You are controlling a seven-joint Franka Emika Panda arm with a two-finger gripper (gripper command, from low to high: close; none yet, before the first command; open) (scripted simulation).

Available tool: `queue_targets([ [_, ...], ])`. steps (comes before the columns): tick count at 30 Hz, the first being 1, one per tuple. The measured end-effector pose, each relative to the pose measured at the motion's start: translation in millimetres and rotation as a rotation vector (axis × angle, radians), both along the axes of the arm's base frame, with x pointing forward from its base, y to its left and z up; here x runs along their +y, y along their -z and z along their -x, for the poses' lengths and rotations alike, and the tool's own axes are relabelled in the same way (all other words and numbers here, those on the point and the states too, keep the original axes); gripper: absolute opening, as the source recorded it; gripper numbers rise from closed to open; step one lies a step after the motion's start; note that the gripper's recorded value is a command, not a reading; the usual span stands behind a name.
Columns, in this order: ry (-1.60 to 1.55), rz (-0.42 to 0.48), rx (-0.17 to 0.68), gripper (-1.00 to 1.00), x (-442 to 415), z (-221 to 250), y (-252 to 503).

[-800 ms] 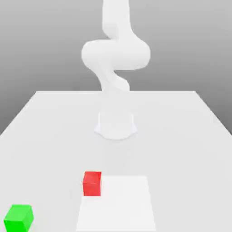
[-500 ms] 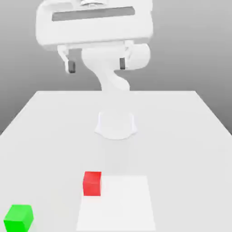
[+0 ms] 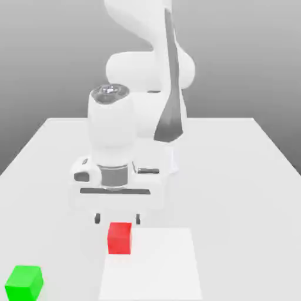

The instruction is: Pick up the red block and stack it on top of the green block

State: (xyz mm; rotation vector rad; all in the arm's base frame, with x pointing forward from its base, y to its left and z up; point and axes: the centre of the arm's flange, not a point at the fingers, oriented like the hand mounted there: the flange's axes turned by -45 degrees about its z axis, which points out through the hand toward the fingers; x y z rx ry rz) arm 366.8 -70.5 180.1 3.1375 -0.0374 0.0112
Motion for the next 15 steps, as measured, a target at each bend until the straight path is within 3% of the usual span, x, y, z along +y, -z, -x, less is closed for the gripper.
queue_targets([
  [4, 0.002, -0.002, 0.004, 0.00, 0.4, 2.4, 26.9],
  [5, 0.003, -0.003, 0.005, -1.00, 0.7, 3.6, 33.4],
  [15, 0.001, 0.000, 0.002, -1.00, 0.1, 1.1, 18.2],
])
